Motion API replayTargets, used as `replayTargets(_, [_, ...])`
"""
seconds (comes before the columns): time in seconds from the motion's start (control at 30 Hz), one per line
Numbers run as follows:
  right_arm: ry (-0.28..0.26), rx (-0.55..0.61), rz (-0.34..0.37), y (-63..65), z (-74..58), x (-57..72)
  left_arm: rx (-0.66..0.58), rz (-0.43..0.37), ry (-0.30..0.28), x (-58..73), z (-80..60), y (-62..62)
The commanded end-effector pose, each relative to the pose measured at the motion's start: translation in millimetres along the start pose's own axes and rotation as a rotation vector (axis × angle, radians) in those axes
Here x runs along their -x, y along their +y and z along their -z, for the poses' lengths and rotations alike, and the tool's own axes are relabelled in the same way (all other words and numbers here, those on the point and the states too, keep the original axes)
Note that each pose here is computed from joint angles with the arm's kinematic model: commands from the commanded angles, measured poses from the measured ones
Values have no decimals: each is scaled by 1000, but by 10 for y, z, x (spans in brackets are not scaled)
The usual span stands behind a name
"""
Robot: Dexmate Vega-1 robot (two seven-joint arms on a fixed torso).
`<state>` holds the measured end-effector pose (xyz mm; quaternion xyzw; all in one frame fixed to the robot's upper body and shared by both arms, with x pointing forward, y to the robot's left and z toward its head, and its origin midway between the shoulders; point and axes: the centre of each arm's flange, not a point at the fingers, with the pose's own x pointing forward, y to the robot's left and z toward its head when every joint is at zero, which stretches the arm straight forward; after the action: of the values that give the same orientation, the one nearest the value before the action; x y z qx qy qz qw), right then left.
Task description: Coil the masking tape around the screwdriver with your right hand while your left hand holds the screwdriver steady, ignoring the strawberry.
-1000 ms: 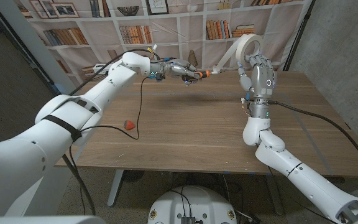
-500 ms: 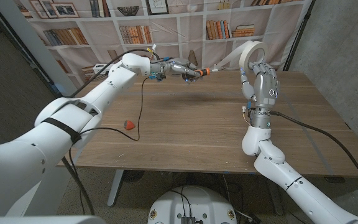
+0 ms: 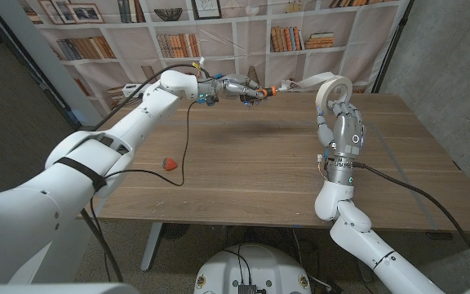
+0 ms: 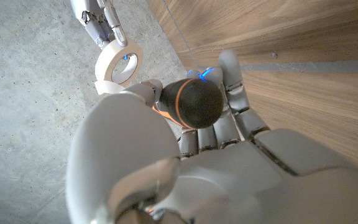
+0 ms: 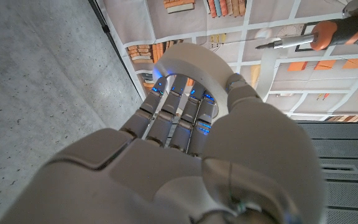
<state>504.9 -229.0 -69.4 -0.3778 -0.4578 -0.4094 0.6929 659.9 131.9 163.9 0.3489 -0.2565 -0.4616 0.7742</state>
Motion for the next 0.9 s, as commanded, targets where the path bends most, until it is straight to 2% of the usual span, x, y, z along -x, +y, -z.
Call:
replayTargets(0.03, [37, 30, -49, 77, 35, 304, -4, -8, -14, -16, -30, -15])
replayTargets(0.3, [71, 25, -79, 115, 70, 410, -6, -9, -12, -15, -40, -34])
replayTargets(0.6, [113, 37, -141, 224, 126, 569, -11, -17, -16, -4, -68, -43])
replayTargets(0.77, [158, 46, -167, 278, 199, 662, -16, -34, -21, 12, -83, -44])
replayTargets(0.9, [171, 64, -187, 300, 232, 712, -20, -75, -30, 30, -88, -43])
